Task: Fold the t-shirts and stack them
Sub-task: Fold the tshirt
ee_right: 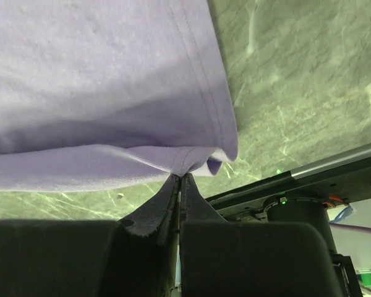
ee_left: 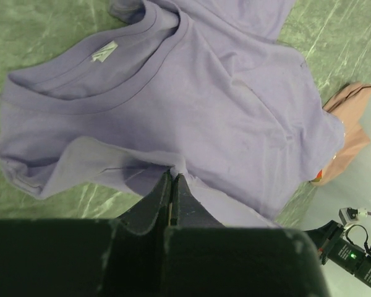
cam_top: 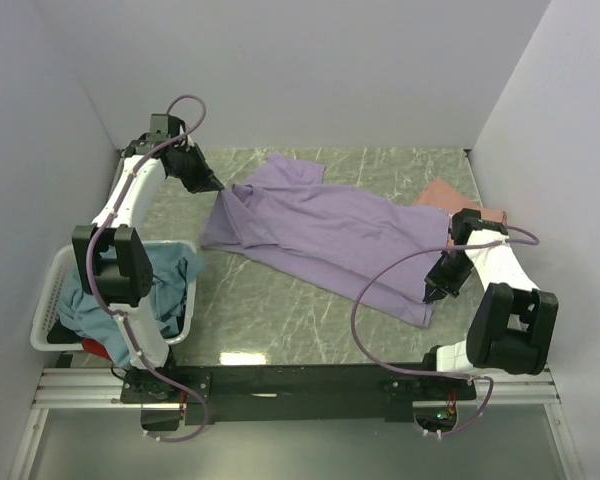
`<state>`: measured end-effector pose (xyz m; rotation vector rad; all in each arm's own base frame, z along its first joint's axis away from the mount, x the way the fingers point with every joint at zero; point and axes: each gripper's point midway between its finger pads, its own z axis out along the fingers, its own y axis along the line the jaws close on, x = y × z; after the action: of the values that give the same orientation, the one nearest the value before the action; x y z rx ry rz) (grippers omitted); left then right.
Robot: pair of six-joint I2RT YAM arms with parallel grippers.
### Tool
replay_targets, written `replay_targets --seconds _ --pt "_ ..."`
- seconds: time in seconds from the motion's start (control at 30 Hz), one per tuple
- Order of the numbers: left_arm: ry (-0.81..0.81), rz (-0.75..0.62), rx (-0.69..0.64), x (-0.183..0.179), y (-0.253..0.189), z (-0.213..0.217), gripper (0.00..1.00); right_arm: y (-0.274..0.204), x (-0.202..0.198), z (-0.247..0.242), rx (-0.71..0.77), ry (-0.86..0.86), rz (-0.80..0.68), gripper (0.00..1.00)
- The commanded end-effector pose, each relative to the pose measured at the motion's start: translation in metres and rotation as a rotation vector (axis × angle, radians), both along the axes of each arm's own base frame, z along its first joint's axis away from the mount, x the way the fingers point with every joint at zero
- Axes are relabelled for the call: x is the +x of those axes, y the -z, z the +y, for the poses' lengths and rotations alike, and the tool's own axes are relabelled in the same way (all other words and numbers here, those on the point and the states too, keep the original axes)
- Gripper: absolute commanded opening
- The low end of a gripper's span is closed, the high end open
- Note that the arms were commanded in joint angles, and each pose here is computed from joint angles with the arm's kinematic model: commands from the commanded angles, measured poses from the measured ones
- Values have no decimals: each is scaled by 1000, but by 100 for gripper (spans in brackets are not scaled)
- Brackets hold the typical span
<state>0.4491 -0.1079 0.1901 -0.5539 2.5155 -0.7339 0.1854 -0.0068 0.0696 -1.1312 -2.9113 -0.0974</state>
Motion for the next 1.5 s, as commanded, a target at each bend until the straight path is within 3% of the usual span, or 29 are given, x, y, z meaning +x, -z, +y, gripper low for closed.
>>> replay_targets --seconds 0.0,0.67,0.87,0.93,1.0,1.03,1.13,1.17,1.3,1.47 --pt "44 -98 -15 18 -25 -10 0 -5 22 -14 -41 -6 -55 0" --pt "84 -75 26 51 1 -23 0 2 52 -34 -65 -25 -22 0" --pt "96 -85 17 65 7 -33 11 4 62 -37 -64 -34 -21 0" --pt "95 -87 16 70 8 -34 20 6 65 -38 -63 -36 -18 0" --pt "97 -100 13 75 6 -37 24 5 70 -38 -60 -44 -35 6" --pt "96 -107 10 78 4 -38 34 4 72 -39 -58 -44 -40 11" --pt "85 -137 7 82 -6 -37 58 -5 83 -41 -68 -62 -84 42" --pt "82 -152 10 81 -13 -37 61 -8 84 -42 -77 -65 -92 48" --pt "73 -131 57 66 -6 -28 70 -15 78 -47 -109 -69 -91 56" --pt "76 -37 175 26 30 -6 69 -6 52 -41 -99 -70 -41 57"
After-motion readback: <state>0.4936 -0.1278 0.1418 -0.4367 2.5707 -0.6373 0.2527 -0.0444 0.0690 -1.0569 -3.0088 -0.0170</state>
